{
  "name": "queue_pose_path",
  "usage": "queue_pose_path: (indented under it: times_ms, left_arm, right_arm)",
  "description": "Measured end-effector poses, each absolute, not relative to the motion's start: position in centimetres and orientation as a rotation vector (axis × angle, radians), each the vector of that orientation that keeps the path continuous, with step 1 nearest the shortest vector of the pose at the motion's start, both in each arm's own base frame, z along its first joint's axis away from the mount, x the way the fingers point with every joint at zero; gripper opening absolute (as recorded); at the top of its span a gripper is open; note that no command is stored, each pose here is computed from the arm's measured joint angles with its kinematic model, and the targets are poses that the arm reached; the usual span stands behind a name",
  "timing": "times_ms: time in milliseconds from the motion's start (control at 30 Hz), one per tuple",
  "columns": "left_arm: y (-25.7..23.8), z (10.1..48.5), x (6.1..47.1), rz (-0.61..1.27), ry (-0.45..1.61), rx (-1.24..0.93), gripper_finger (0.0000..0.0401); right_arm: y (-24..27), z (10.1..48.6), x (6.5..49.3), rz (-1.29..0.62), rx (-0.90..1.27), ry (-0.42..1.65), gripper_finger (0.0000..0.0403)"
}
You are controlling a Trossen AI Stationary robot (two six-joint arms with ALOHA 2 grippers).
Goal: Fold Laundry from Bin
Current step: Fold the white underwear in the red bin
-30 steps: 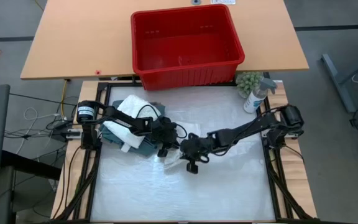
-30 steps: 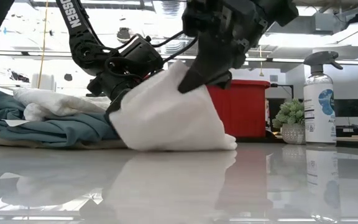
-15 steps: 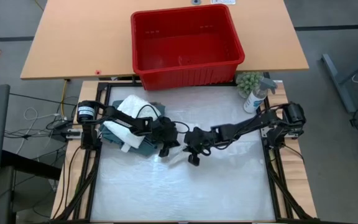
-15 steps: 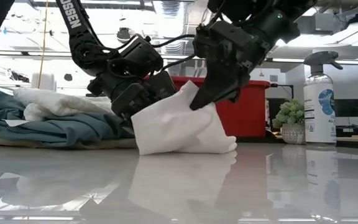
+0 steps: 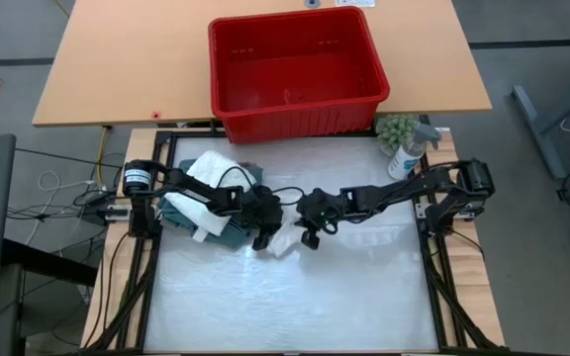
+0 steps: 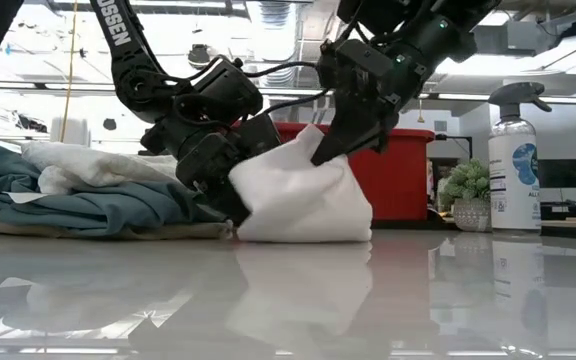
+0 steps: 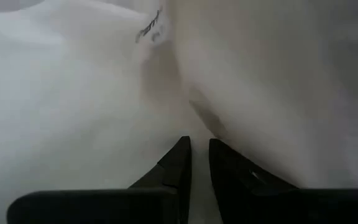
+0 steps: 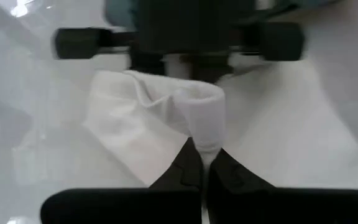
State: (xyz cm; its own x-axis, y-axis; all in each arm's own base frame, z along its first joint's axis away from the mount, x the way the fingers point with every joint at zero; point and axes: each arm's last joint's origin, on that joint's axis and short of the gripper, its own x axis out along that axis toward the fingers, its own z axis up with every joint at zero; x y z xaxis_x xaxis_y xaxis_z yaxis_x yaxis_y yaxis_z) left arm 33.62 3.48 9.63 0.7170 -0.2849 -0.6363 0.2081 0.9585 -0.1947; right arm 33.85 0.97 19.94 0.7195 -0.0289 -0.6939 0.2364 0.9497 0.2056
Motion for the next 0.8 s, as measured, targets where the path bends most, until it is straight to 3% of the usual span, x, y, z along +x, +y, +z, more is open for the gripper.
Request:
queue_pose_path:
  times_ms: [800]
  left_arm:
    - [3.5, 9.7, 33.6, -0.283, 0.717, -0.119, 0.0048]
  right_arm:
    - [-6.2, 16.4, 31.5, -0.299, 0.401, 0.719, 0.0021]
